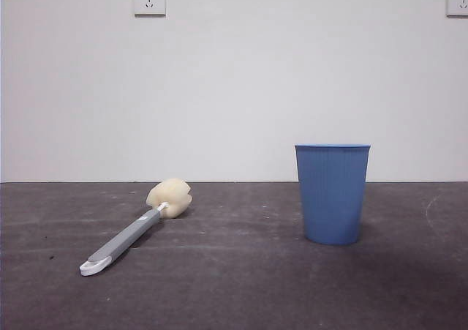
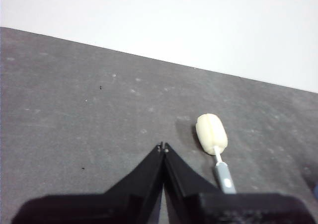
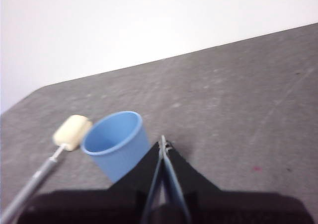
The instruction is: Pick up the cup brush,pick up the cup,insert the brush into the cup,clean the cup,put the cup brush back,put the cup back to the fixed position on the table
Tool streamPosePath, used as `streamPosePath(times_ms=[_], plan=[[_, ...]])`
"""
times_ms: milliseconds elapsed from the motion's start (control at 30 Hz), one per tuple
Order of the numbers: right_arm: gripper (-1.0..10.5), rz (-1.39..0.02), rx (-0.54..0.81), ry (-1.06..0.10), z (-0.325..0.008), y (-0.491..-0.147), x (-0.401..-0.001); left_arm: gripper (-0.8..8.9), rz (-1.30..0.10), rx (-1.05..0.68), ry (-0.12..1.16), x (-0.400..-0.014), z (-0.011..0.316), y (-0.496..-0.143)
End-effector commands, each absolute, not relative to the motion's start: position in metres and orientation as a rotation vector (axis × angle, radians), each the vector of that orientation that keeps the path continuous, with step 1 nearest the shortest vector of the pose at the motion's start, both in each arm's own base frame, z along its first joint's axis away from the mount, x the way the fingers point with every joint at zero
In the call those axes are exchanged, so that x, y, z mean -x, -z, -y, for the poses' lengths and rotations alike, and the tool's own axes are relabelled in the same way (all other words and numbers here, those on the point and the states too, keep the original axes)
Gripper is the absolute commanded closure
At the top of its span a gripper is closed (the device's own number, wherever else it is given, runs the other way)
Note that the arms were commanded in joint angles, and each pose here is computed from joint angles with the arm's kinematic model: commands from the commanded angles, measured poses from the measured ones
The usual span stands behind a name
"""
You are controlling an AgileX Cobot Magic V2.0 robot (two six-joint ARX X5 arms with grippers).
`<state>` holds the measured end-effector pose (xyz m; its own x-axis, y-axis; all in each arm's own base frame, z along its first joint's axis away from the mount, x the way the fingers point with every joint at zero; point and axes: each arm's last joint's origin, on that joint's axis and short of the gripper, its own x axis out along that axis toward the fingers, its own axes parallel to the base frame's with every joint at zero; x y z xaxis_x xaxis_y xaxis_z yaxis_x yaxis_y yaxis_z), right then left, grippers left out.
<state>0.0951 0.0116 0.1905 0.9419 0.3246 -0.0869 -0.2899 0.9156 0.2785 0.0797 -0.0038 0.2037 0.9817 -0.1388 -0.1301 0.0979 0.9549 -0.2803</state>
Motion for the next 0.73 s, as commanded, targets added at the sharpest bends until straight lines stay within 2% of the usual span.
streamPosePath(times_ms=[33, 133, 300, 500, 733], plan=[[9.6, -0.129, -0.287, -0.355, -0.013, -0.208, -0.096, 8.21, -0.176, 0.305, 0.145, -0.074, 0.005, -0.218], [9.6, -0.155, -0.276, -0.412, -0.015, -0.231, -0.099, 8.20, -0.209, 0.309, 0.182, -0.068, 0.006, -0.236], [9.6, -0.288, -0.202, -0.490, -0.017, -0.272, -0.104, 8.20, -0.270, 0.314, 0.270, -0.064, 0.008, -0.270], [9.6, -0.464, -0.089, -0.508, -0.018, -0.315, -0.104, 8.20, -0.390, 0.260, 0.354, -0.064, 0.011, -0.309], [9.6, -0.606, -0.059, -0.522, -0.017, -0.349, -0.099, 8.20, -0.554, 0.196, 0.360, -0.063, 0.011, -0.340]])
